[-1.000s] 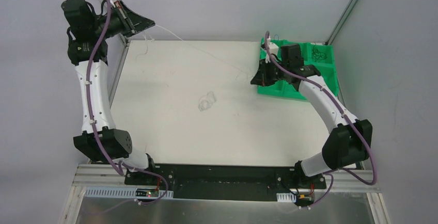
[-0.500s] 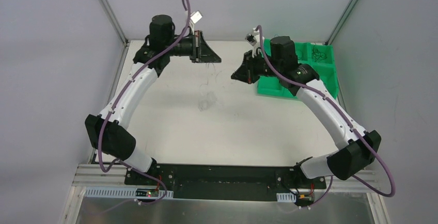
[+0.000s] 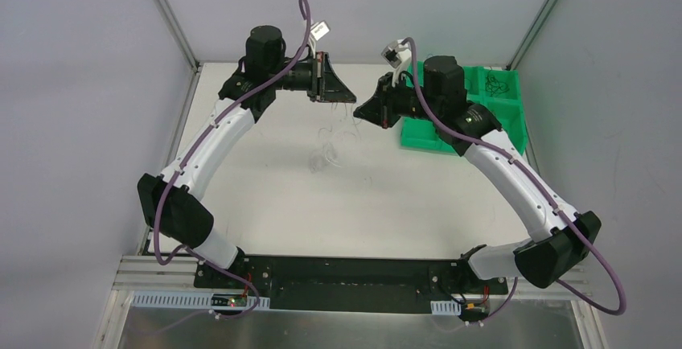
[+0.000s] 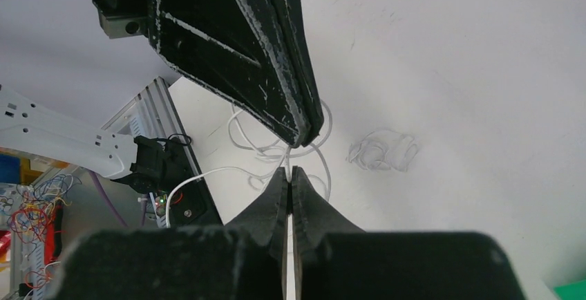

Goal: Untangle the cables

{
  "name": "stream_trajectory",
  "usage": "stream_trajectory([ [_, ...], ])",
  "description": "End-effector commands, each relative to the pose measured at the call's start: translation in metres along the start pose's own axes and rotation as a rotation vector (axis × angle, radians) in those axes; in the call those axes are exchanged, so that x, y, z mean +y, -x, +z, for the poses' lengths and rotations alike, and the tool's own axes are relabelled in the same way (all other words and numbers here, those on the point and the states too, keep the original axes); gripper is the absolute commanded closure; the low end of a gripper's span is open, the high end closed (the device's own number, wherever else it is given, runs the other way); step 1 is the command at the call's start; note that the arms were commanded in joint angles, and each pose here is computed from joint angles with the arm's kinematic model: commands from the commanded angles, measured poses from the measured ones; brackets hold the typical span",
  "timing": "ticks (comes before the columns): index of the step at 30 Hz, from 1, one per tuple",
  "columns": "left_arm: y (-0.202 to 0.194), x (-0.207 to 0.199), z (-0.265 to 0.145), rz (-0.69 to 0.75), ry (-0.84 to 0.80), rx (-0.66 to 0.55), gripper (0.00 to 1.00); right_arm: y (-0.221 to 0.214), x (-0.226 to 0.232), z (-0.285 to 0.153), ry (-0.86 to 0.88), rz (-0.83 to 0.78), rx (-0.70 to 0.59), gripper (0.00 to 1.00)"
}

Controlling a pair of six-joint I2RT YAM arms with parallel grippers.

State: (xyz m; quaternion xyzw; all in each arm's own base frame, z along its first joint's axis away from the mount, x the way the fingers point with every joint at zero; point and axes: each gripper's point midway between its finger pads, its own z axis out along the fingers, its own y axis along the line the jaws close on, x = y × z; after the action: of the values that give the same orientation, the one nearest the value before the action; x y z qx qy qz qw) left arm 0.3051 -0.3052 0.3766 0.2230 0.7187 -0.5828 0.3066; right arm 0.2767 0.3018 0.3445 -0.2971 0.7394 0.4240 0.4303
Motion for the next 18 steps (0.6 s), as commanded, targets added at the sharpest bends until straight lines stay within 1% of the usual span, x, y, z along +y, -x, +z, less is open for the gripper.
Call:
stream_trajectory([
  [1, 0.000, -0.009, 0.003, 0.042, -0.032, -0.006, 1.00, 0.030, 0.020, -0.010, 0.039, 0.020, -0.084, 1.00],
  [4, -0.010, -0.005, 0.003, 0.032, -0.035, 0.014, 1.00, 0.019, 0.015, -0.007, 0.025, 0.097, -0.052, 1.00],
  [5, -0.013, -0.002, 0.002, 0.028, -0.030, 0.016, 1.00, 0.016, 0.013, -0.007, 0.026, 0.131, -0.044, 0.97],
  [9, -0.025, 0.008, 0.005, -0.006, -0.021, 0.038, 1.00, 0.006, 0.009, -0.005, 0.033, 0.264, -0.028, 0.79],
  [12, -0.028, 0.008, 0.009, -0.032, -0.038, 0.043, 1.00, -0.002, 0.001, 0.001, 0.019, 0.327, -0.026, 0.70],
  [13, -0.027, 0.007, 0.010, -0.035, -0.048, 0.040, 1.00, -0.006, -0.005, 0.004, -0.001, 0.338, -0.022, 0.68],
  [16, -0.027, 0.006, 0.012, -0.059, -0.064, 0.038, 1.00, -0.015, -0.024, 0.011, -0.077, 0.337, -0.021, 0.68],
  [18, -0.024, 0.005, 0.014, -0.059, -0.078, 0.028, 1.00, -0.016, -0.031, 0.015, -0.096, 0.335, -0.026, 0.65],
])
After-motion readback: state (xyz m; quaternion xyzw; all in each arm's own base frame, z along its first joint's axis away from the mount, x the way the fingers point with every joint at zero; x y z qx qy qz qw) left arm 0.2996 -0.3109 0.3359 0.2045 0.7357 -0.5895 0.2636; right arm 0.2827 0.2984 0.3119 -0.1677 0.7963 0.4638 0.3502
